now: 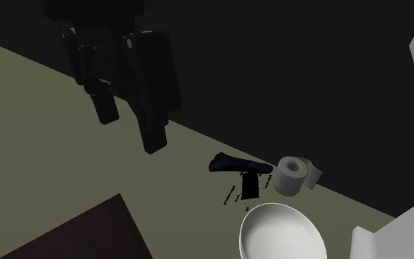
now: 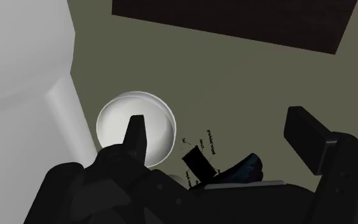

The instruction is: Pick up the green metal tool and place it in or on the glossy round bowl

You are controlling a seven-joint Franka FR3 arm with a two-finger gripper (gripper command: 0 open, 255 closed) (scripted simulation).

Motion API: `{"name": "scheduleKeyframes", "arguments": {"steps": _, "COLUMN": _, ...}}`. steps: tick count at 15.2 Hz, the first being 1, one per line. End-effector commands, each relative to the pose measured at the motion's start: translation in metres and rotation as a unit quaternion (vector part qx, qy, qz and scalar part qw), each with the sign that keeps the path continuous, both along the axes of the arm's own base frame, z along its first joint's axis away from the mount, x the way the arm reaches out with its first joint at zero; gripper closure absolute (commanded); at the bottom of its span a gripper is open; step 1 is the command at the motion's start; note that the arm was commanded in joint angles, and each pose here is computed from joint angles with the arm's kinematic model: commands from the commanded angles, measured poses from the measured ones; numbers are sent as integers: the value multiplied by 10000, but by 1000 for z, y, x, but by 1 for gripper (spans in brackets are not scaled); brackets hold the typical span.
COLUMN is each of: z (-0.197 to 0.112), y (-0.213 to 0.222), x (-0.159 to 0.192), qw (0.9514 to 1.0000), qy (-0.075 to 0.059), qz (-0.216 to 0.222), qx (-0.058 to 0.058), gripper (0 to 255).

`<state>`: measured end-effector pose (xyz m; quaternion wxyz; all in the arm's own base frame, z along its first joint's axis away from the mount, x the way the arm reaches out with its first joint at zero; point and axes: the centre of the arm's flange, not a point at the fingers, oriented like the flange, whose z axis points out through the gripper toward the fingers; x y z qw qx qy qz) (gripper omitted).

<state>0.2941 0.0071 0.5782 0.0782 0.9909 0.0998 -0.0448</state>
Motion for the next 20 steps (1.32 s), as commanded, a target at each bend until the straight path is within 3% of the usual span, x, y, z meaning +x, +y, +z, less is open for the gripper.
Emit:
{"name": "scheduleKeyframes", "arguments": {"steps": 1, "z": 0, "y": 0, "x": 0, "qw": 10000, "qy": 0, "qz": 0, "qx": 0, "gripper": 0}}
{"name": "scheduleKeyframes", "arguments": {"steps": 5, "z": -40, "y": 22, "x": 23, "qw": 9980, "qy": -72, "qz": -618, "qx": 85, "gripper": 0}}
{"name": "scheduleKeyframes", "arguments": {"steps": 10, "z": -88, "y": 46, "x": 56, "qw": 9900, "qy": -162, "qz": -1387, "qx": 192, "gripper": 0}}
{"name": "scheduleKeyframes", "arguments": {"steps": 15, "z": -136, "y": 65, "x": 93, "qw": 9759, "qy": -251, "qz": -2148, "qx": 297, "gripper": 0}}
{"name": "scheduleKeyframes", "arguments": {"steps": 20, "z": -182, "y": 80, "x": 134, "qw": 9557, "qy": -338, "qz": -2895, "qx": 400, "gripper": 0}}
